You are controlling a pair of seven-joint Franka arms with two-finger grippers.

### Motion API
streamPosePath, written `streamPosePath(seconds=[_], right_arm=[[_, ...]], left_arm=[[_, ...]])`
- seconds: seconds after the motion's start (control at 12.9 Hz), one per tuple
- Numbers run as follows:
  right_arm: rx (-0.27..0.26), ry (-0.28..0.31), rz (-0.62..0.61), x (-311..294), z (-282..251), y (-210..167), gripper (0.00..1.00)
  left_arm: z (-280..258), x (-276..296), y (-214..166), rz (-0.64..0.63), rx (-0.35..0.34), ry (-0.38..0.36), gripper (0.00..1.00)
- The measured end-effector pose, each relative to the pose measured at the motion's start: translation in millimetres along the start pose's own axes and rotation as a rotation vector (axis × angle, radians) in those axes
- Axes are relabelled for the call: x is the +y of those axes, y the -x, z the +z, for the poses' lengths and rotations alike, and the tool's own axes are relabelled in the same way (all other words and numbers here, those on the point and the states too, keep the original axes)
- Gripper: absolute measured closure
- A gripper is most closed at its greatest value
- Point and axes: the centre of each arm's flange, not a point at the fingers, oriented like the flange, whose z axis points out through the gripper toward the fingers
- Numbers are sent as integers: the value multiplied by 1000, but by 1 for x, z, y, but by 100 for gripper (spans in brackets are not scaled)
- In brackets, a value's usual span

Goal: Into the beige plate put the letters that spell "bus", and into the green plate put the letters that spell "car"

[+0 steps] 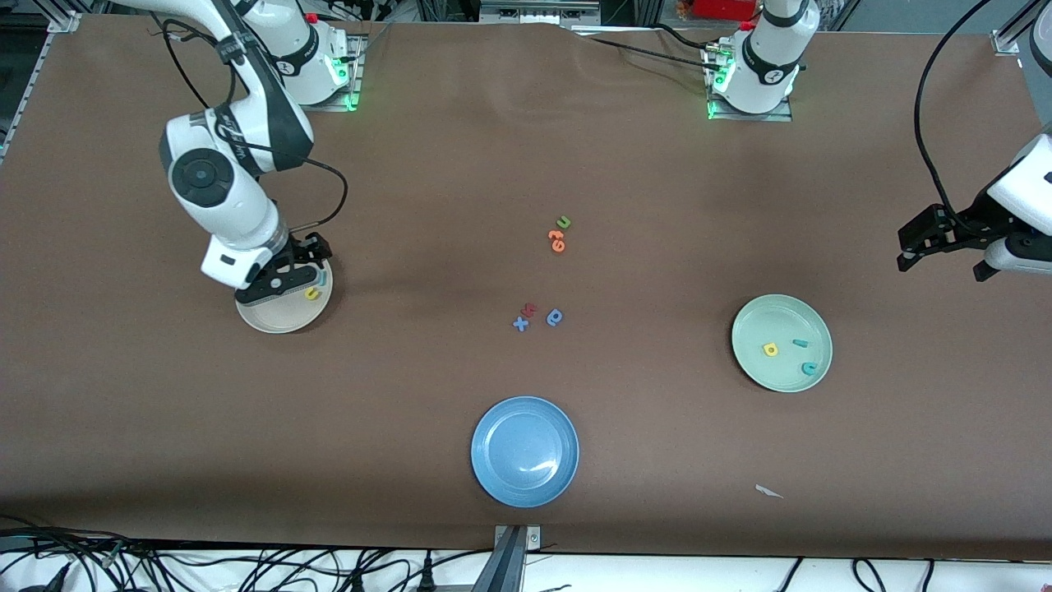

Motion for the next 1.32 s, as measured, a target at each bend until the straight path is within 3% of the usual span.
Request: streamPosePath(seconds=[0.31,0.62,1.01,1.32], right_arm=[[-29,-69,104,26,-93,-19,0],[-54,-125,188,77,-153,-1,0],[-66,-133,214,107,-221,21,0],[-68,-134,201,114,-228,24,0]], left_arm=[[0,2,0,3,0,0,0],[0,2,0,3,0,1,0],[0,3,0,5,0,1,0],[0,3,0,5,0,1,0]])
